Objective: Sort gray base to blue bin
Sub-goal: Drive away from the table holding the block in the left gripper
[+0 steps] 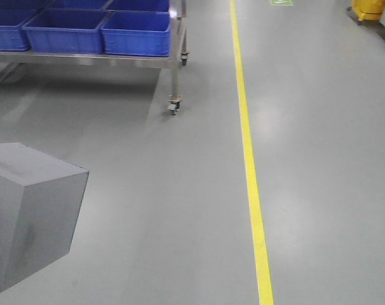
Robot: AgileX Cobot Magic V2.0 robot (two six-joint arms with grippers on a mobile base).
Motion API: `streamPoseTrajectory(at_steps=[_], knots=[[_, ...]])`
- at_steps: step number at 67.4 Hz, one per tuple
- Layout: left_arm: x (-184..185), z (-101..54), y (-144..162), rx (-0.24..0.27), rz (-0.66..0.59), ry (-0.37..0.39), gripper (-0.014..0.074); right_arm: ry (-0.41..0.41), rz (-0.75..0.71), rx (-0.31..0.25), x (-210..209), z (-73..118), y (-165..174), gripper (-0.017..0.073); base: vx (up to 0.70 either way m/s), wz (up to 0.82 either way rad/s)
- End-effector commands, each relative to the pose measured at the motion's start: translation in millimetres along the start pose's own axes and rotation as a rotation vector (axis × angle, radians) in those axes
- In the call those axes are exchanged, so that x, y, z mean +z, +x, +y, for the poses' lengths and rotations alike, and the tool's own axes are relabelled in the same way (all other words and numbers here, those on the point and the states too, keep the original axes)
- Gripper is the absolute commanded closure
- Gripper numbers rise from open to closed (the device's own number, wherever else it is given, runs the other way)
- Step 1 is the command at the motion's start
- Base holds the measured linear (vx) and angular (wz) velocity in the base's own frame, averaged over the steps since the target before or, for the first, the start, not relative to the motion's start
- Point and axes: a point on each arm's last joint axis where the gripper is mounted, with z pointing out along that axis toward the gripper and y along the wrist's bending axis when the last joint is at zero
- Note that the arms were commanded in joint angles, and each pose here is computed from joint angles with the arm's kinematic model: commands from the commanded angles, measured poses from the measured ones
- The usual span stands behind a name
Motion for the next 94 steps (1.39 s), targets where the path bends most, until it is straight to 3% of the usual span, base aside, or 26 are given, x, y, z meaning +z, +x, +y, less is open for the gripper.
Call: streamPoseTrajectory(at_steps=[1, 94], knots=[[-1.5, -0.4, -20.3, -0.016, -0.132, -0.006, 0.06, 0.006, -0.082, -0.019, -0.7, -0.3, -6.6, 0.0564, 0.15, -0.31], [-1.5, -0.4, -20.3, -0.016, -0.132, -0.006, 0.06, 0.006, -0.082, -0.019, -0.7, -0.3, -6.6, 0.0564, 0.31, -0.04]])
